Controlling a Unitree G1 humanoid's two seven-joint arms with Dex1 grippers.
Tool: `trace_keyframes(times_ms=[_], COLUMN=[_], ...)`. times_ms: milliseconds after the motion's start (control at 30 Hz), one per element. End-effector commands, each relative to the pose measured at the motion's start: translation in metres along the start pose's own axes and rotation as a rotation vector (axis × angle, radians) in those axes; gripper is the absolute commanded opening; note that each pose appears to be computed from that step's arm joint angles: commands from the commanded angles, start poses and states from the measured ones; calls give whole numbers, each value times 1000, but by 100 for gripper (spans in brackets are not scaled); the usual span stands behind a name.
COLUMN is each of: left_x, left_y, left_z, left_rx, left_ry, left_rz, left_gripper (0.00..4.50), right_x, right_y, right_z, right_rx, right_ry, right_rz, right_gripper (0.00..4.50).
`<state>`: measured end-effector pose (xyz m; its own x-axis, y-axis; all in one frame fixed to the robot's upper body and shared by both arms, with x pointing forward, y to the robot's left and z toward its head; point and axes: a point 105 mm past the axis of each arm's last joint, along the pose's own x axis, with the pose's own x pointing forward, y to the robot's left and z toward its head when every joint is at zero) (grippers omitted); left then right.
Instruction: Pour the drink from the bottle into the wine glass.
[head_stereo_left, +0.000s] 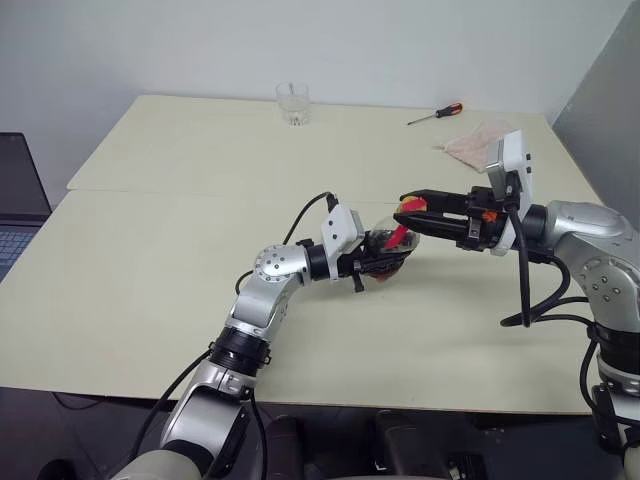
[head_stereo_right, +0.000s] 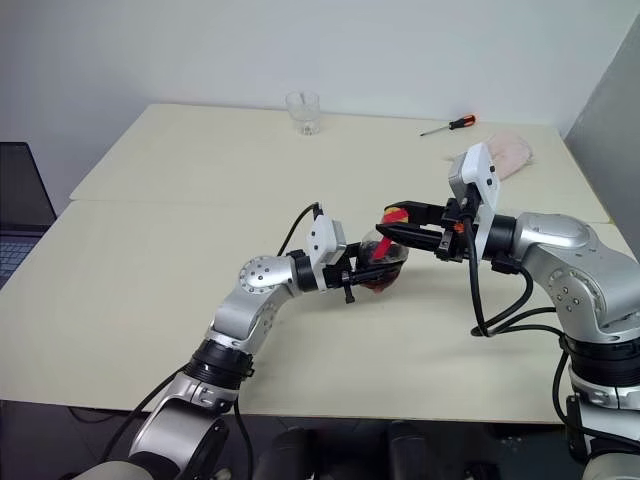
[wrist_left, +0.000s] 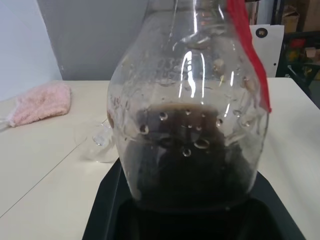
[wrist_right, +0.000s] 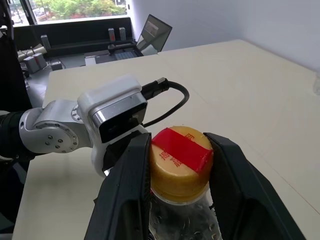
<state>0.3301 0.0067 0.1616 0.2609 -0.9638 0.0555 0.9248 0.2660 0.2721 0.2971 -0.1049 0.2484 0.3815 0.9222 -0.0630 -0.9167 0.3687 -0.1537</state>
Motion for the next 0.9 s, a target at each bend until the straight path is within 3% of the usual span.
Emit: trace_keyframes(times_ms=[33, 267, 300, 533, 667, 900], left_x=[-5, -2, -2, -2, -3, 1], left_y=[6, 6, 6, 6, 8, 6], left_z=[11, 12, 12, 13, 13, 16], left_rx=[17, 15, 15, 18, 16, 7], left_ry=[-38, -42, -43, -49, -52, -76], left_rz=[35, 30, 27, 31, 48, 56], left_gripper=[130, 130, 130, 130, 130, 130], right_x=[-2, -2, -2, -10, 1, 16], right_y=[6, 9, 8, -6, 6, 4], right_z=[18, 21, 22, 33, 46, 37], right_rx=[-65, -68, -71, -68, -59, 25], right_ry=[-36, -35, -37, -47, -69, -114], right_rz=[26, 19, 12, -156, -169, -286], right_gripper=[201, 433, 449, 450, 450, 450])
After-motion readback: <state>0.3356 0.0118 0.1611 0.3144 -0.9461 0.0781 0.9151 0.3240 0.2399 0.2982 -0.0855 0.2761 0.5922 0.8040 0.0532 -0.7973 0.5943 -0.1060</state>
